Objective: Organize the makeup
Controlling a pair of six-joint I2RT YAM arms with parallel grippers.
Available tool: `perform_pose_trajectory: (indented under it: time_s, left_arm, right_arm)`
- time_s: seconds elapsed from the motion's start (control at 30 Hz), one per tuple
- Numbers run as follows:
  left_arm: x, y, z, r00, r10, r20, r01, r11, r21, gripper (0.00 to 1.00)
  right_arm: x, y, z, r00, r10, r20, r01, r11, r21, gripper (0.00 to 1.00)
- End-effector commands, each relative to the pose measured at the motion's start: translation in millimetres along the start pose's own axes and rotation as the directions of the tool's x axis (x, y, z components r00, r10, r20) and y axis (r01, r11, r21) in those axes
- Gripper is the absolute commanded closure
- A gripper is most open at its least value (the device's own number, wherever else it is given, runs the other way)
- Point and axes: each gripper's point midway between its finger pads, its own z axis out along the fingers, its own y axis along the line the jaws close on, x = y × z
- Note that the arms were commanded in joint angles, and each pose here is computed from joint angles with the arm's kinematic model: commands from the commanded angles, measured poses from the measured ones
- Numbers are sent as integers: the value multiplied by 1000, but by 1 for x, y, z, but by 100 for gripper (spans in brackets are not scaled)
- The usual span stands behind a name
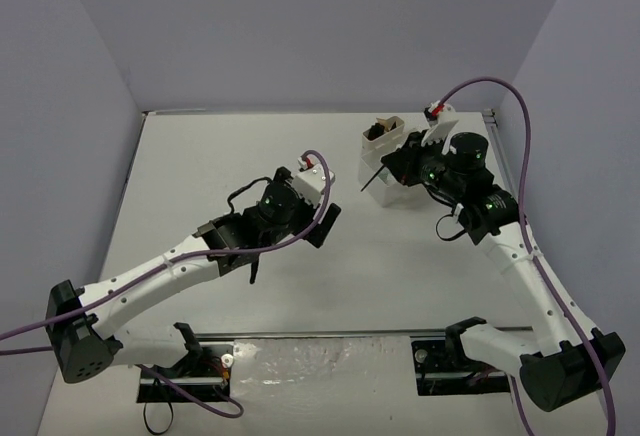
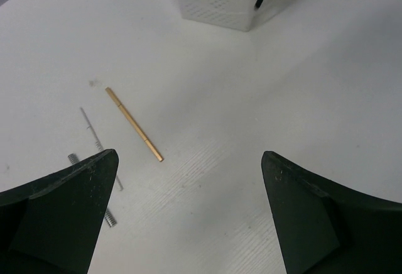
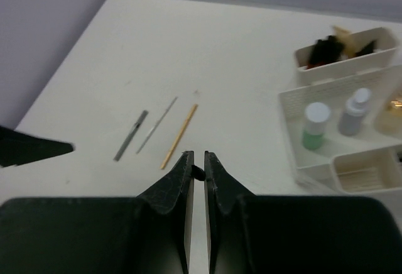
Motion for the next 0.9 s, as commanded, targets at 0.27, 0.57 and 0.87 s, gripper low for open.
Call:
perform_pose_trajectory:
  time_s: [0.27, 0.57, 0.87]
  left_arm:
    - [56, 148, -65, 900, -422, -103, 345, 838, -423, 3]
    - [95, 170, -74, 879, -464, -108, 367, 804, -467, 3]
    - [101, 170, -73, 867, -484, -120, 386, 803, -455, 3]
  right_arm:
    - [-90, -152, -34, 964, -165, 209, -11, 760, 650, 100]
    - [-78, -197, -10, 971, -138, 194, -37, 718, 695, 100]
    - [-47, -213, 23, 986, -59, 154, -54, 770, 636, 100]
